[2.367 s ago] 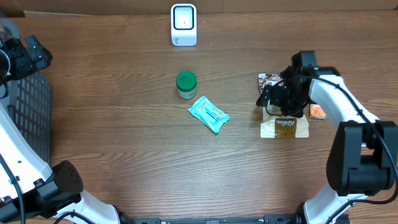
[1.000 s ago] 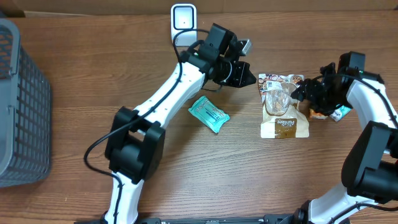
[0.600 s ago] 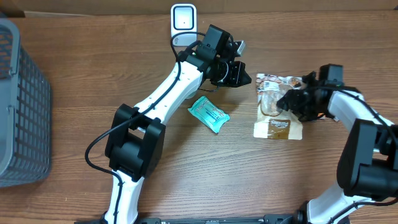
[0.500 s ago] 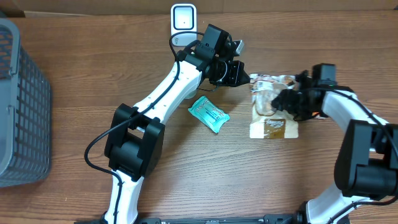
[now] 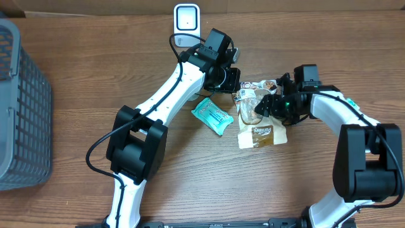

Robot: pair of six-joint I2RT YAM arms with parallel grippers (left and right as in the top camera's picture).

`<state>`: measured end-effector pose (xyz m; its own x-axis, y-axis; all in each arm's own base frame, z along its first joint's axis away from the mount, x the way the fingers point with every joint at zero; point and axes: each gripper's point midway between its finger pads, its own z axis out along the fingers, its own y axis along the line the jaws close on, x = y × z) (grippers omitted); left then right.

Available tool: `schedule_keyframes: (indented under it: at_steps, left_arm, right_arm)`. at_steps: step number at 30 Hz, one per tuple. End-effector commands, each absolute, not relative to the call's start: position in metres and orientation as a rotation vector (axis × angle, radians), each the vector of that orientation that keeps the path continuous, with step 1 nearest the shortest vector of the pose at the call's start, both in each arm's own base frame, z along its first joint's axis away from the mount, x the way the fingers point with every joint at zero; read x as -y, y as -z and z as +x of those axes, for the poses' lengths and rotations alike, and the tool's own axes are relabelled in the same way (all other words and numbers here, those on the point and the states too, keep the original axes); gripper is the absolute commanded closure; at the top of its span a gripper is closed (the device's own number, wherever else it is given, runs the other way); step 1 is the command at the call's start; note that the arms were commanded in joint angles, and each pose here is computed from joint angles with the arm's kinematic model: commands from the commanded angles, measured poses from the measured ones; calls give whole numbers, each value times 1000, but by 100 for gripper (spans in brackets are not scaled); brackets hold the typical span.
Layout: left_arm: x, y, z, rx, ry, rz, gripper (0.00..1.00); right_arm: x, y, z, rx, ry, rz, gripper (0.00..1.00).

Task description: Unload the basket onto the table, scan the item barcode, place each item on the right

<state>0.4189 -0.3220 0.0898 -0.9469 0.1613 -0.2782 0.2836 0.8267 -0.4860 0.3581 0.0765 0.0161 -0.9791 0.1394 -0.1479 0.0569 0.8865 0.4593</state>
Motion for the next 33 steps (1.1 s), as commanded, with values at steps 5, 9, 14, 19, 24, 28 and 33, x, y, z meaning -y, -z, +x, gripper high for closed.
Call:
schedule_keyframes:
  at_steps: [5, 9, 14, 19, 24, 28, 33]
  left_arm:
    - [333, -51, 412, -2865, 739, 271, 96]
    - [348, -39, 404, -2867, 737, 321, 96]
    - [357, -26, 399, -2877, 739, 344, 96]
    - [352, -16, 398, -2908, 723, 324, 96]
    - [350, -14, 396, -2924, 718, 309, 96]
    - [352, -9, 388, -2958, 717, 260, 96]
    - [352, -2, 379, -2994, 711, 219, 96]
  right_arm:
    - [-82, -63, 369, -2796, -1018, 248, 20]
    - [-74, -78, 372, -2802, -988, 260, 20]
    - [-61, -67, 368, -2860, -852, 292, 20]
    - [-46, -53, 361, -2914, -706, 320, 20]
    - [-46, -44, 355, -2923, -704, 325, 20]
    - [-46, -40, 353, -2926, -704, 310, 20]
    - [-46, -37, 353, -2917, -700, 293, 21]
